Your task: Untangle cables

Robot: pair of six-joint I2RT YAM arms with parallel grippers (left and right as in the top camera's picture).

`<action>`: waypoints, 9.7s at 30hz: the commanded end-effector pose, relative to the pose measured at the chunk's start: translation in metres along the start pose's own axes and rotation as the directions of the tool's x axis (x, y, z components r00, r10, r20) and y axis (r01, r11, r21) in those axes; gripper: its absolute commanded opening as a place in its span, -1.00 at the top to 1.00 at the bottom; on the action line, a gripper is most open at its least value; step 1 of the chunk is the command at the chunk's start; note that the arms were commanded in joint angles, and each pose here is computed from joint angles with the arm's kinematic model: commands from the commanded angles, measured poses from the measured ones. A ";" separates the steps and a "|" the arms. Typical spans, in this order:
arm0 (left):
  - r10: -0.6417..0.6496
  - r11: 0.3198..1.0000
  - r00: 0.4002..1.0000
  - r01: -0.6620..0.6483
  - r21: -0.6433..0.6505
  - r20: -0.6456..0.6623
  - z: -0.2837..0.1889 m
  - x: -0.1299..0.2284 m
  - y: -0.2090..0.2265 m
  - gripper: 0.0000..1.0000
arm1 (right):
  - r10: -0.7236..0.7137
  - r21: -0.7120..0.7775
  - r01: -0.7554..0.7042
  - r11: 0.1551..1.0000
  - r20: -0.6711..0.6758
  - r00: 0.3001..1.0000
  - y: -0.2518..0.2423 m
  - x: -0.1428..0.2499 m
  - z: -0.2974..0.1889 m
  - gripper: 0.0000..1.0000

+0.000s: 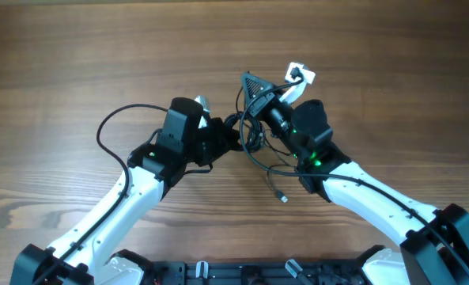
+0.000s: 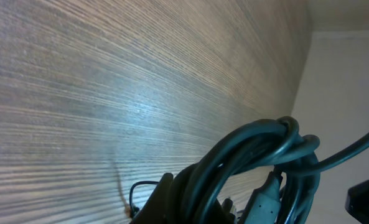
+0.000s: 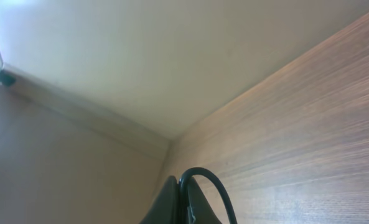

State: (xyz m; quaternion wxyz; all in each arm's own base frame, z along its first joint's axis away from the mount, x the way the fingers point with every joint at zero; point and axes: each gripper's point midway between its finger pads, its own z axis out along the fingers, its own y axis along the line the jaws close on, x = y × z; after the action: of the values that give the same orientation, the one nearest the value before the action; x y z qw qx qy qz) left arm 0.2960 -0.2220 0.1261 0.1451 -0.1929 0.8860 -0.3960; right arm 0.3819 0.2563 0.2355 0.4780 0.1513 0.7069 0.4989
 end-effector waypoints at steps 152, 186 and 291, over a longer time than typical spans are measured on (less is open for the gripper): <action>0.804 0.522 0.568 -0.815 -0.252 -0.173 -0.006 -0.005 0.057 0.90 | -0.894 -0.501 0.803 0.322 -0.439 0.085 -0.021 0.126 -0.086 -0.16; 0.567 0.790 0.817 -0.575 -0.212 -0.103 -0.007 -0.001 0.053 0.92 | -0.915 -0.388 0.883 0.263 -0.391 0.102 -0.010 0.096 -0.074 0.91; -0.428 0.875 0.894 0.447 0.186 -0.135 -0.061 -0.062 0.020 0.92 | 0.902 0.680 -0.615 0.400 -0.173 0.395 -0.081 0.093 -0.109 -1.00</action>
State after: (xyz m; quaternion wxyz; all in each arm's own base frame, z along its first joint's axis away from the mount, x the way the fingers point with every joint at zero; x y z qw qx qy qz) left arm 0.3160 -0.1444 0.1532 0.0299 -0.3260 0.7856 -0.5251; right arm 0.2694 0.2158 0.1207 0.0062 0.3234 0.8203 0.4716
